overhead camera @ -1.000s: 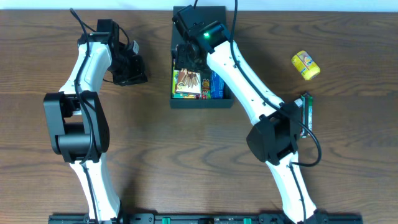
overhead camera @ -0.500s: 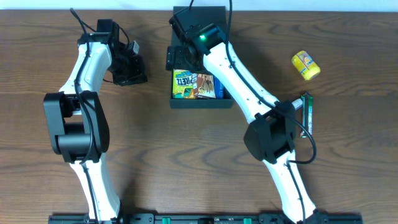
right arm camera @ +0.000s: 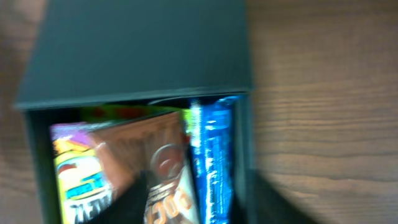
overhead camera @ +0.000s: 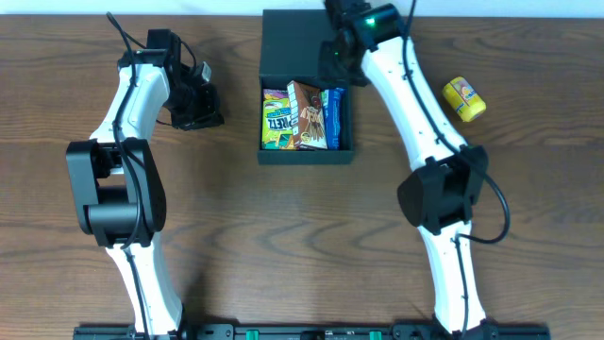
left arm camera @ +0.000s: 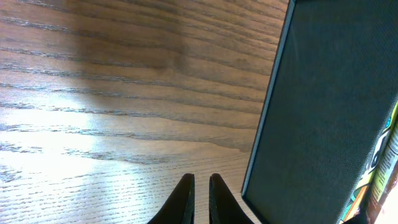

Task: Pack container
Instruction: 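Lower the POCKY box into the black box beside the PRETZ box, then press the POCKY box down into the box with the right gripper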

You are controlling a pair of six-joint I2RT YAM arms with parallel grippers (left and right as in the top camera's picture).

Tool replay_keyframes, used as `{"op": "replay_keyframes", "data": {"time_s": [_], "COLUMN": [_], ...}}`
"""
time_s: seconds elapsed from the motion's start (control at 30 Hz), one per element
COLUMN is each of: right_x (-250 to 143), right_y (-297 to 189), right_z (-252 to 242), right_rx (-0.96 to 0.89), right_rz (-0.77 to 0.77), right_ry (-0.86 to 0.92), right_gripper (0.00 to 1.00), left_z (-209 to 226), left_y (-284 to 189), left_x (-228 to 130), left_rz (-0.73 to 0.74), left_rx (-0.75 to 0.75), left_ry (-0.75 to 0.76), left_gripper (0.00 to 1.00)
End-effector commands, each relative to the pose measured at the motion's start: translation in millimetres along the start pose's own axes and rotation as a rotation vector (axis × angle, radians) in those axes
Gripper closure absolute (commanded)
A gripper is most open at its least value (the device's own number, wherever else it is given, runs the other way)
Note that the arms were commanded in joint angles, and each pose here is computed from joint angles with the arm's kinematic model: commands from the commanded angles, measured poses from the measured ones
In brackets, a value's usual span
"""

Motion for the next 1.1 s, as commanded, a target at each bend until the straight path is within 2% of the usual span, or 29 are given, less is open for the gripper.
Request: {"op": "replay_keyframes", "data": {"time_s": [0.0,0.23,0.67,1.07], "right_x": [-11.4,-26.7,-37.9,-40.3], "right_y": [14.3,40.7,65.7,73.6], "right_z": [-4.1,-2.5,-7.0,-4.8], "right_rx": [0.034,0.096,0.087,0.1], "right_rz": [0.097,0.185,0.213,0.203], "right_ry": [-0.045,-0.14,-0.144,-0.154], "right_gripper": [0.92,0.95,0.98,0.98], "left_z": [3.6,-0.7,-39.1,-56.7], "left_y": [6.3,8.0,24.9,31.9], "left_x": [-1.7,0.1,3.6,5.8], "left_rz": [0.02,0.01,-0.016,-0.039], "left_rx": [0.007,-0.003,-0.018,-0.03], "left_ry": [0.007,0.011,0.1,0.129], "left_gripper": [0.89,0.9,0.89,0.87]}}
Point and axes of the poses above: each gripper's point midway between its finger pads, its own y axis out along the fingers, its own z axis along the line the jaws close on, x = y × z, the point moved 10 cm from there along -y, back along the fingers, and after that the axes turned 6 degrees about y, right-handed, at the moved point
